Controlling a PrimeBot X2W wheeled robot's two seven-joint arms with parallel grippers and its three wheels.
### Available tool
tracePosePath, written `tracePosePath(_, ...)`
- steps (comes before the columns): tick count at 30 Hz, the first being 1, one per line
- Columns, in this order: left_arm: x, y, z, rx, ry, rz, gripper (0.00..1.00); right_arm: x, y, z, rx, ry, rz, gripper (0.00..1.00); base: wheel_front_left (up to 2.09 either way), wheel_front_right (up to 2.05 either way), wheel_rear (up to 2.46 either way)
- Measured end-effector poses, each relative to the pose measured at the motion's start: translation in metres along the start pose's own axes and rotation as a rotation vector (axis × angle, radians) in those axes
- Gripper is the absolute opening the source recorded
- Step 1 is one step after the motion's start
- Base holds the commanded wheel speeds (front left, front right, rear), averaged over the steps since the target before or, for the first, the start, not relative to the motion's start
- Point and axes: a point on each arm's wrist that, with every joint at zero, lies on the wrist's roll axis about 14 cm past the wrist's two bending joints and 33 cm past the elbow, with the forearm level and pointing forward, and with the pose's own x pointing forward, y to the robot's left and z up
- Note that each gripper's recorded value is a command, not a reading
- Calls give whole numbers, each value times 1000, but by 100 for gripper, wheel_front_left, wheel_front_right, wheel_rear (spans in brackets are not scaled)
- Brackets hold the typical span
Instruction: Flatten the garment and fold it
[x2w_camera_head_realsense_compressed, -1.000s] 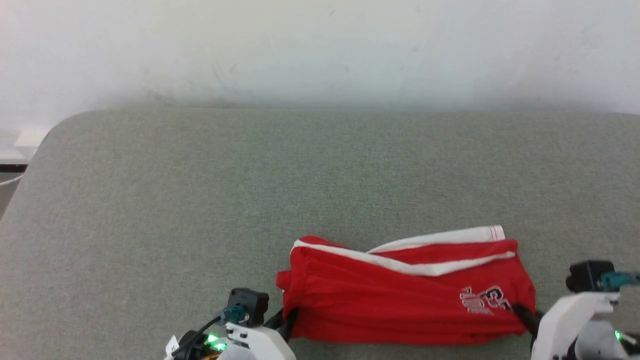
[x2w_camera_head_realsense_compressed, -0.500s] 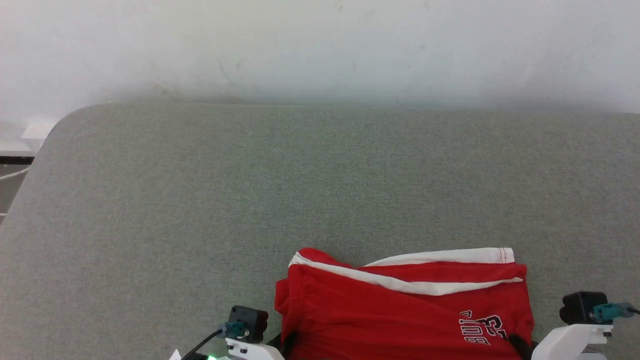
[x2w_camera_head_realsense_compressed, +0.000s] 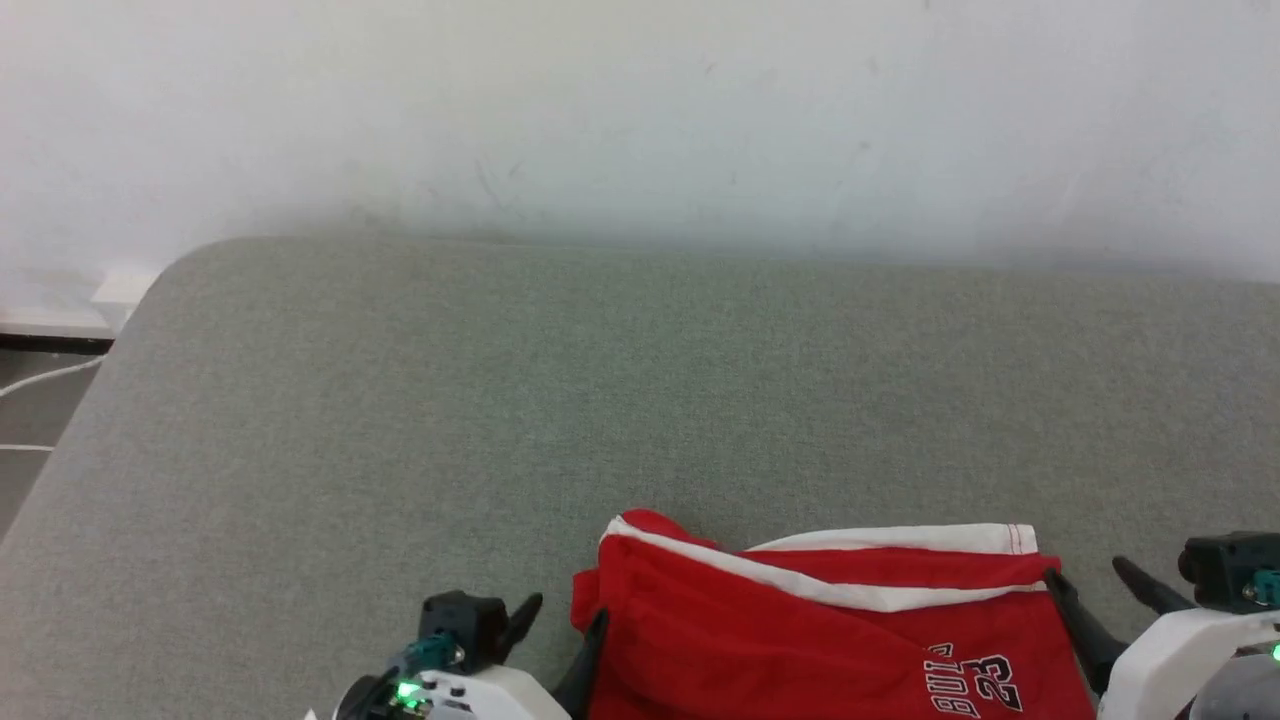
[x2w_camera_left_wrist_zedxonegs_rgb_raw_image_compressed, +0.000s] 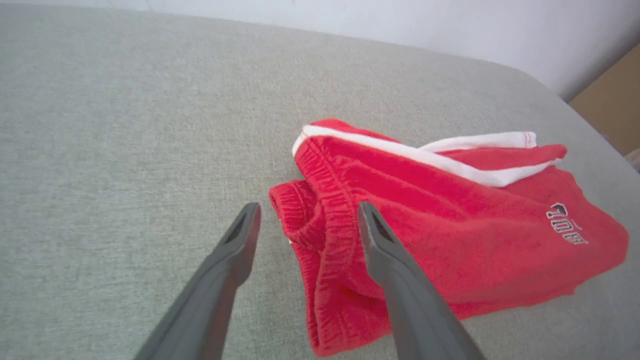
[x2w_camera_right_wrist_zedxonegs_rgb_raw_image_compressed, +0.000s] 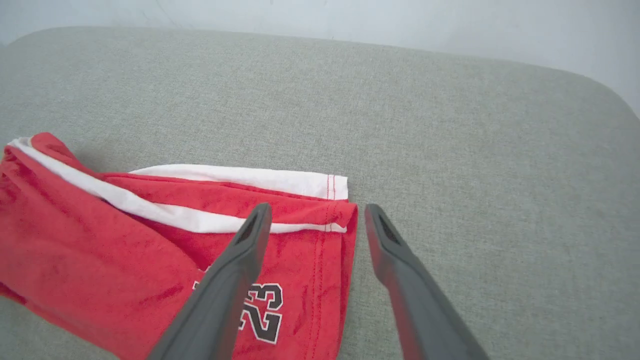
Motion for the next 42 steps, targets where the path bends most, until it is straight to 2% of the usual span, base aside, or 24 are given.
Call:
tracePosePath(7, -19, 19, 63, -15, -289, 64, 100, -2, 9, 28, -104, -142, 38, 100, 0, 0, 0)
tracePosePath(11, -30, 35, 88, 38, -446, 112, 100, -1, 6, 15, -128, -109, 34, 100, 0, 0, 0)
tracePosePath(12, -33, 42, 92, 24, -475, 142, 100, -1, 5, 10, -129, -94, 32, 100, 0, 0, 0)
tracePosePath(18, -52, 63, 106, 61, -563, 269, 100, 2, -5, -6, -91, -45, -1, 100, 0, 0, 0)
tracePosePath(25, -63, 81, 90, 162, -525, 344, 100, 8, -14, -41, -25, 87, -48, 100, 0, 0, 0)
tracePosePath(29, -63, 81, 89, 257, -508, 339, 100, 11, -16, -63, 37, 177, -59, 100, 0, 0, 0)
tracePosePath(39, -52, 79, 81, 248, -475, 331, 100, 36, 1, -88, 166, 327, 0, 100, 0, 0, 0)
tracePosePath(42, -49, 79, 82, 244, -473, 333, 100, 41, 7, -94, 164, 371, 29, 100, 0, 0, 0)
